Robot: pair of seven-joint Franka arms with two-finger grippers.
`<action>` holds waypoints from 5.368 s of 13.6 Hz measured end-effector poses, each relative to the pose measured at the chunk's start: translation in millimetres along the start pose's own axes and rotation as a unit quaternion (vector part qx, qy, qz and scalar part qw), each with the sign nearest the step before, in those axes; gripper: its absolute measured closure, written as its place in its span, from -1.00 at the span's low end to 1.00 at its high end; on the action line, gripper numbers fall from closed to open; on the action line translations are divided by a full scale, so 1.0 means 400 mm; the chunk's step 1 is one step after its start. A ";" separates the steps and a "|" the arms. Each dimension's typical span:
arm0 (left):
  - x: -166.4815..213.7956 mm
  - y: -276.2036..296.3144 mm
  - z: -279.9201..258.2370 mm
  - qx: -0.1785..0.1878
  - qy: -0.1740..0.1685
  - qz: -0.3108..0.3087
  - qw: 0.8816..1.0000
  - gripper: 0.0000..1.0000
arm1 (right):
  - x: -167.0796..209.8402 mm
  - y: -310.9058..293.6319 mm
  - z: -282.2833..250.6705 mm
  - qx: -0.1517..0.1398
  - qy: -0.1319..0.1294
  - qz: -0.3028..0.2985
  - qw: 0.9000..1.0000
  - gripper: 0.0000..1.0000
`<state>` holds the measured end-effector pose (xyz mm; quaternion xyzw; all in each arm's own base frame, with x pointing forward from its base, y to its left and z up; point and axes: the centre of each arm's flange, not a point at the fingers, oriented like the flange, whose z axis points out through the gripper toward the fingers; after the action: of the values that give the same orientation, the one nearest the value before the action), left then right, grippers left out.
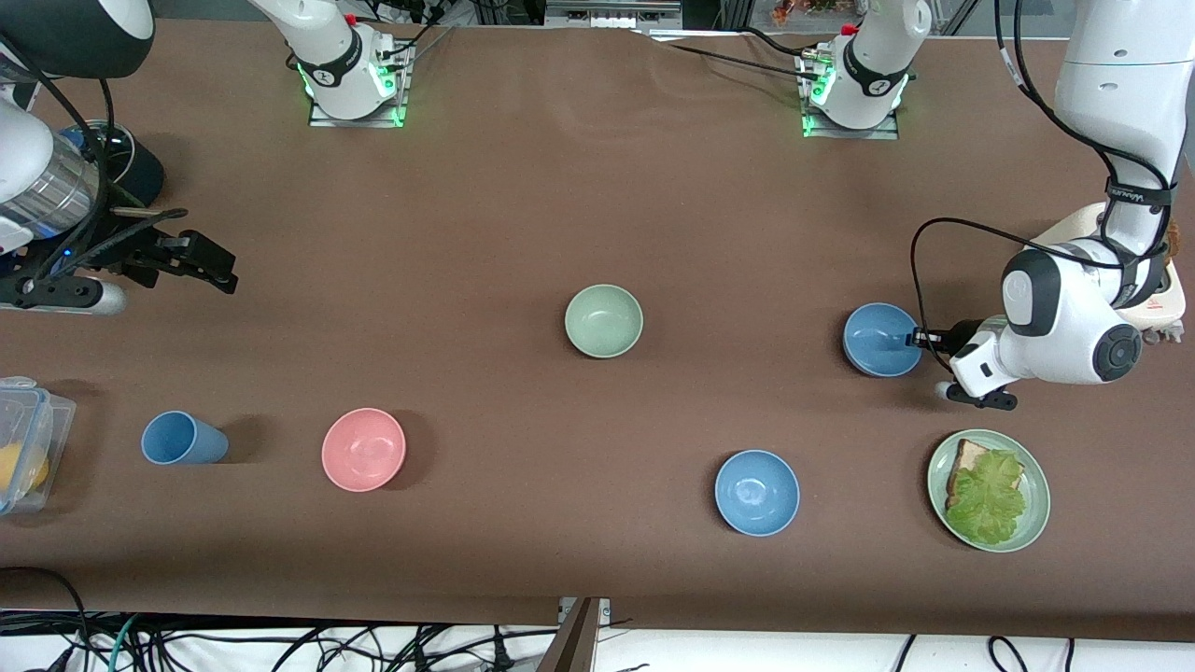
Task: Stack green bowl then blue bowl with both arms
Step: 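Grasp the blue bowl rim with the left gripper, then carry the blue bowl with the left gripper over the green bowl, then lower the blue bowl into the green bowl and open the left gripper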
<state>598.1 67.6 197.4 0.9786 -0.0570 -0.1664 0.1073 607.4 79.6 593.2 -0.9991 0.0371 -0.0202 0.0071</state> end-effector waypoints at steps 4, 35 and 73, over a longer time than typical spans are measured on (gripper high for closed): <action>0.004 0.001 -0.010 0.001 0.004 0.001 1.000 0.90 | 0.000 0.000 -0.001 0.000 0.000 0.000 1.000 -1.00; 0.028 0.891 -0.283 -0.011 -0.031 -0.101 0.994 0.90 | -0.025 0.050 0.078 -0.006 -0.051 0.023 0.998 -1.00; 0.082 1.213 0.123 0.003 0.009 -0.071 0.997 -0.40 | -0.028 0.001 -0.011 0.004 -0.010 0.005 1.000 -1.00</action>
<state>575.4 -417.3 252.8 0.9819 0.0133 -0.1644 0.0930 596.1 80.1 597.3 -0.9990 0.0424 -0.0107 0.0111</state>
